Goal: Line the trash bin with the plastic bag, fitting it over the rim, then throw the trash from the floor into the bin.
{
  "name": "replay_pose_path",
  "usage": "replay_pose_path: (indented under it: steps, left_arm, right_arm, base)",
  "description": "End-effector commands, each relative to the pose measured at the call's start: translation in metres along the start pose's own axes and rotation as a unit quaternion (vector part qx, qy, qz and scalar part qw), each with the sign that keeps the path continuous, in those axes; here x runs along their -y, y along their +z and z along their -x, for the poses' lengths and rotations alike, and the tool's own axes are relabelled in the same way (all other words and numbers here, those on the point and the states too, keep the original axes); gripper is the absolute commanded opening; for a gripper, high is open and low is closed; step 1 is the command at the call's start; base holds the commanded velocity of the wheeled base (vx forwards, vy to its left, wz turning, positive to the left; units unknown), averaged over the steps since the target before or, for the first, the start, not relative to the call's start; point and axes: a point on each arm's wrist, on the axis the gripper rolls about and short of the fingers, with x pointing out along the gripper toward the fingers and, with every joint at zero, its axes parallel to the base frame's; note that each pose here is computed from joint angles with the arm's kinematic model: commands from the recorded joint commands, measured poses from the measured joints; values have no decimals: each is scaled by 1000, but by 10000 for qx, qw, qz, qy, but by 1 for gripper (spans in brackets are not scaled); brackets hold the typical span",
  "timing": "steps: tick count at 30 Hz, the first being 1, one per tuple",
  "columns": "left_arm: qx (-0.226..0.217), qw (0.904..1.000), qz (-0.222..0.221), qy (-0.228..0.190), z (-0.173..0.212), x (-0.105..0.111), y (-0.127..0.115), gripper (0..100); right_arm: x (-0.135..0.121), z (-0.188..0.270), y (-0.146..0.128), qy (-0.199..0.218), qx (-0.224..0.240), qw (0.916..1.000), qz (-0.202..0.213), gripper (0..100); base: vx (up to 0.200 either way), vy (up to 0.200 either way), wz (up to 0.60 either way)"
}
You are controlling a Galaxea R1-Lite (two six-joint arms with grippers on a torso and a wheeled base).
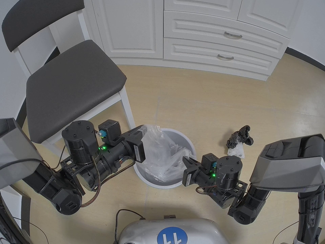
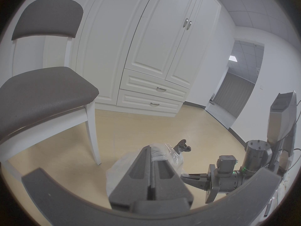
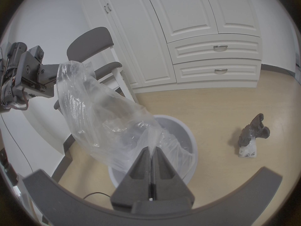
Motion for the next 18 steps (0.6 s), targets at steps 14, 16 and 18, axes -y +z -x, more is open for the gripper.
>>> replay_pose_path:
  steps: [14, 16, 18]
  left_arm:
    - [-195, 9997, 44, 131, -57, -16, -84, 0]
    - [-269, 9995, 45, 161, -62, -19, -94, 0]
    - [-276, 9995, 45, 162, -63, -19, -95, 0]
  right_arm:
    - [43, 20, 5, -254, -288, 9956, 850, 0]
    - [47, 21, 5, -306, -318, 9947, 931, 0]
    - [47, 21, 5, -306, -310, 9947, 929, 0]
  base:
    - [0, 0, 0]
    - [0, 0, 0]
    - [0, 0, 0]
